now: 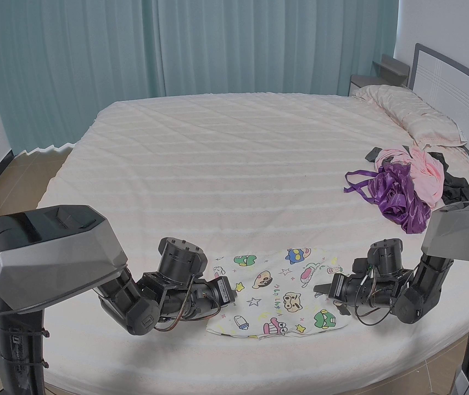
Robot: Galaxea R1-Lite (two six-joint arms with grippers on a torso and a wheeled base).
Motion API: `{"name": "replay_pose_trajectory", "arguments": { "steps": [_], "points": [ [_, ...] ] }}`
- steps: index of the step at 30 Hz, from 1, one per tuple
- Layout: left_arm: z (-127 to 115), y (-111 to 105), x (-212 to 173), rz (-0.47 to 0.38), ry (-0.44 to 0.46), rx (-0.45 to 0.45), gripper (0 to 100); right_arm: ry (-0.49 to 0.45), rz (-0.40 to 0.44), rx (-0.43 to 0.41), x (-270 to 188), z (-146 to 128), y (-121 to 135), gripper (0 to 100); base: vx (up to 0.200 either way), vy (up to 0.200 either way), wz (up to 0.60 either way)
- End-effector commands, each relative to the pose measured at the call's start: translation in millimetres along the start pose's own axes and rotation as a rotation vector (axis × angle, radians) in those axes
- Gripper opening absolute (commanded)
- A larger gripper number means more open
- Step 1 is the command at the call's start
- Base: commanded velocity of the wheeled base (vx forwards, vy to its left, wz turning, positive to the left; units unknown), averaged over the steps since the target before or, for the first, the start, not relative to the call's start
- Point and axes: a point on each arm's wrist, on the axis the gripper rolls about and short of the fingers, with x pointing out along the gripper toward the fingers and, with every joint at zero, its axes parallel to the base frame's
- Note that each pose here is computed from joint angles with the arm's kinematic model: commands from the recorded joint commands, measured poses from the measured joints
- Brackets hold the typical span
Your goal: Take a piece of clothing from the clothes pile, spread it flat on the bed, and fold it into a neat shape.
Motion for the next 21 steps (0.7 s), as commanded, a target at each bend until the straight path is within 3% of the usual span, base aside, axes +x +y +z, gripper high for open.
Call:
{"name": "replay_pose_trajectory", "arguments": {
  "steps": [1,11,21],
  "points": [
    [-0.3,-1.3,-2.0,-0.002,-0.001,-0.006,0,-0.008,0.009,0.015,0.0,-0.1,-0.1,0,0.0,0.0,0.0],
    [0.1,-12.1,-25.3,-0.005,-0.039,-0.044,0,-0.021,0.022,0.066,-4.6,-1.7,2.7,0,0.0,0.0,0.0],
    [-4.6,-14.1,-29.5,-0.011,-0.026,-0.04,0,-0.043,0.032,0.079,-20.6,-1.6,7.2,0,0.0,-0.2,0.0]
  ]
}}
